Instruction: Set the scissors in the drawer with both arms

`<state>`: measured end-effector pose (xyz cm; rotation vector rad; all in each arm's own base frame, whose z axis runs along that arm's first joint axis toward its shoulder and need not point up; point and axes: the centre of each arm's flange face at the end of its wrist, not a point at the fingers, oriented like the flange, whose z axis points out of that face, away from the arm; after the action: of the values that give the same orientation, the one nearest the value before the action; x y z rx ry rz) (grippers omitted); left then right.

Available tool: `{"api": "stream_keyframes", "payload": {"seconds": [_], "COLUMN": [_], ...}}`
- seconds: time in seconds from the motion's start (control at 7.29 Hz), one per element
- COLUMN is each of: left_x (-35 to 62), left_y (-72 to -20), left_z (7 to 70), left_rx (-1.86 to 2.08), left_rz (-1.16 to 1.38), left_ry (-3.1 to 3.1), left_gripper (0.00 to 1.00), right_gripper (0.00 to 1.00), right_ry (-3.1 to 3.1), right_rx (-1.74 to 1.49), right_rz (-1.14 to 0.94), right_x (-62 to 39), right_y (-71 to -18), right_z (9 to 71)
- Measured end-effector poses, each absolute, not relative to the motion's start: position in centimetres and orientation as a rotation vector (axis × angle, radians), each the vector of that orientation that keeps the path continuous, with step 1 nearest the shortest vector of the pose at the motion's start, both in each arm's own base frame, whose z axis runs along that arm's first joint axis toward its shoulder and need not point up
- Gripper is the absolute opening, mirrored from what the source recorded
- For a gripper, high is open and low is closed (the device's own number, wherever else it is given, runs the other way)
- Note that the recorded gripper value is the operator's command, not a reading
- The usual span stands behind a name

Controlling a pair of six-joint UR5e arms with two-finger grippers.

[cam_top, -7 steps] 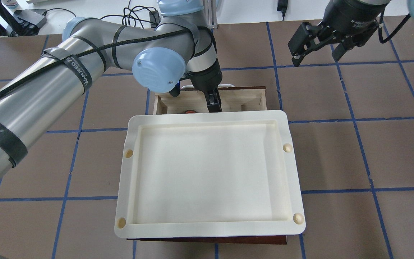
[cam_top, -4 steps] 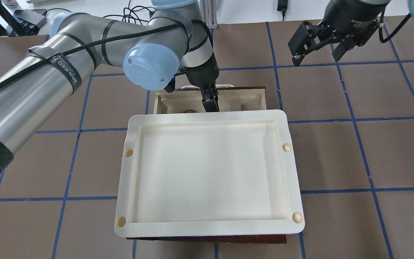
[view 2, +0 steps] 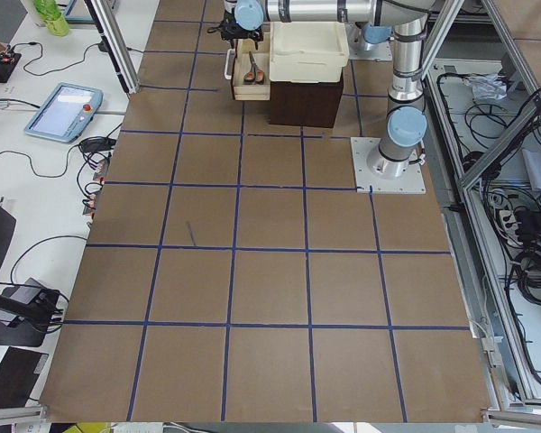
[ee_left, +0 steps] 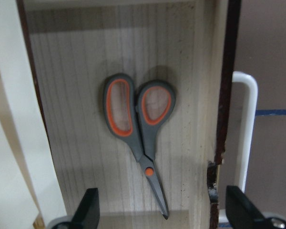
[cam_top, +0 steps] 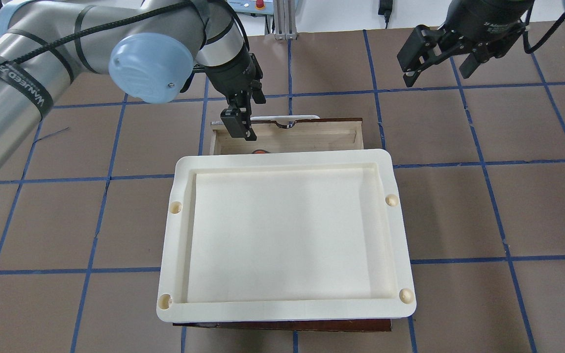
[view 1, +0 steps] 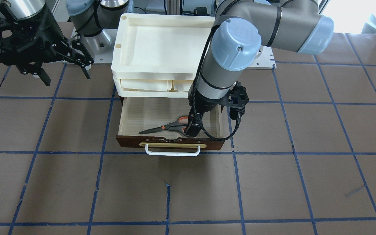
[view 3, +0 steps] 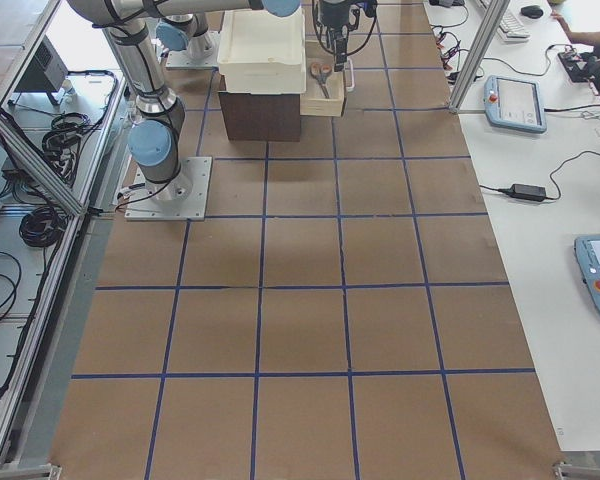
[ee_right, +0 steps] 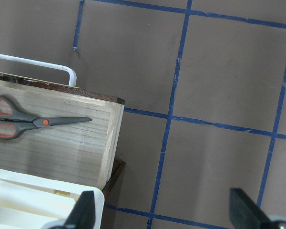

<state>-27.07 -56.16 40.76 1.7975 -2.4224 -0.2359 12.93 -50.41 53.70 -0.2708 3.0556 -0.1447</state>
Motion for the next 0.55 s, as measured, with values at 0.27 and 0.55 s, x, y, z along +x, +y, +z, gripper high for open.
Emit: {"api": "stream_keyframes", "payload": {"seconds": [0.27,0.55], "left_x": [-22.2,-18.2], "left_y": [-57.2,-57.6], "left_z": [42.8,44.6], "left_rx": [1.364,1.046], "left_rz": [-0.079,0.073], "left_ry": [-2.694,-2.927], "left_gripper": [1.00,1.00], "right_gripper": [1.00,1.00], "right_ry": [3.054,3.054], "right_rx": [-0.268,-0.271], "right_rz": [-0.140,-0.134], "right_x": [13.0,13.0], "right_y": [-50.4,-50.5], "right_z": [53.6,53.3]}}
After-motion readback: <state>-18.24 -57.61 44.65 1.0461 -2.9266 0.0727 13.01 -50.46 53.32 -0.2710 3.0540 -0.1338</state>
